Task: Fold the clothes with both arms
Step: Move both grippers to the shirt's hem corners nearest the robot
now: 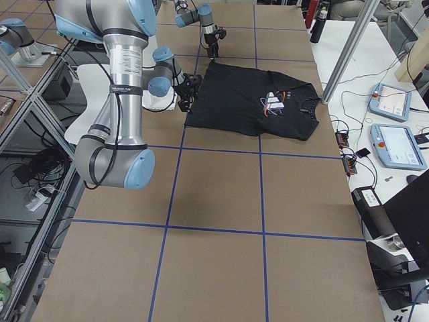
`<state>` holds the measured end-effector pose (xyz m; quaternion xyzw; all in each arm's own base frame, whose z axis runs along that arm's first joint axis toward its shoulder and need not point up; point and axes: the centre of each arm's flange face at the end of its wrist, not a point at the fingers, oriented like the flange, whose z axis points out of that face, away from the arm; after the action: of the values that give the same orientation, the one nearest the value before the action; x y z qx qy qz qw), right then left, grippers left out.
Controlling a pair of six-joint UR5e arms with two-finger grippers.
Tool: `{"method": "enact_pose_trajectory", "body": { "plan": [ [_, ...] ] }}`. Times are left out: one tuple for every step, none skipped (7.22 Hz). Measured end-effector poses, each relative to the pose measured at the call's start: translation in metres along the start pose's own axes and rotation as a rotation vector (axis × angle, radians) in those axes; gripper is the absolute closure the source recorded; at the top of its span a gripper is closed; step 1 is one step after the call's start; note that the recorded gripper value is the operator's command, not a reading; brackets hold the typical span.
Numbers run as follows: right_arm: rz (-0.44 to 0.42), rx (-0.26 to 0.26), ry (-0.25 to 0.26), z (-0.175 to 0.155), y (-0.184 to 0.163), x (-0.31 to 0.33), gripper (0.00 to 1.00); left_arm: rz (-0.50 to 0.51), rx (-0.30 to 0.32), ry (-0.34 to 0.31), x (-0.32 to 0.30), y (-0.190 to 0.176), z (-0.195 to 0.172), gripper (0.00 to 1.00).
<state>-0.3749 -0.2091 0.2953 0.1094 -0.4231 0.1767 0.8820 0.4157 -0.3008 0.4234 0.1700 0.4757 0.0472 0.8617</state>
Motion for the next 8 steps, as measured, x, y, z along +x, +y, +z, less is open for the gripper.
{"method": "enact_pose_trajectory", "body": {
  "plan": [
    [0.000, 0.000, 0.000, 0.000, 0.000, 0.000, 0.00, 0.000, -0.003, 0.004, 0.000, 0.002, 0.003, 0.33],
    [0.000, 0.001, -0.001, 0.000, 0.000, 0.000, 0.00, 0.000, -0.008, 0.007, 0.000, 0.004, 0.005, 0.33],
    [-0.001, 0.001, -0.001, 0.000, 0.000, 0.000, 0.00, 0.000, -0.012, 0.009, 0.000, 0.006, 0.006, 0.34],
    [-0.001, 0.001, -0.001, 0.000, 0.000, 0.000, 0.00, 0.000, -0.016, 0.011, 0.001, 0.007, 0.007, 0.36],
    [-0.001, 0.001, -0.001, 0.000, 0.000, 0.000, 0.00, 0.000, -0.022, 0.013, 0.002, 0.009, 0.007, 0.48],
    [-0.001, 0.001, 0.000, 0.000, 0.000, 0.000, 0.00, -0.006, -0.030, 0.016, 0.005, 0.013, 0.009, 0.54],
    [-0.001, 0.001, 0.000, 0.000, 0.000, 0.000, 0.00, -0.018, -0.038, 0.020, 0.008, 0.018, 0.010, 0.54],
    [-0.001, 0.001, 0.000, 0.000, 0.000, 0.000, 0.00, -0.025, -0.044, 0.023, 0.010, 0.021, 0.010, 0.71]
  ]
}}
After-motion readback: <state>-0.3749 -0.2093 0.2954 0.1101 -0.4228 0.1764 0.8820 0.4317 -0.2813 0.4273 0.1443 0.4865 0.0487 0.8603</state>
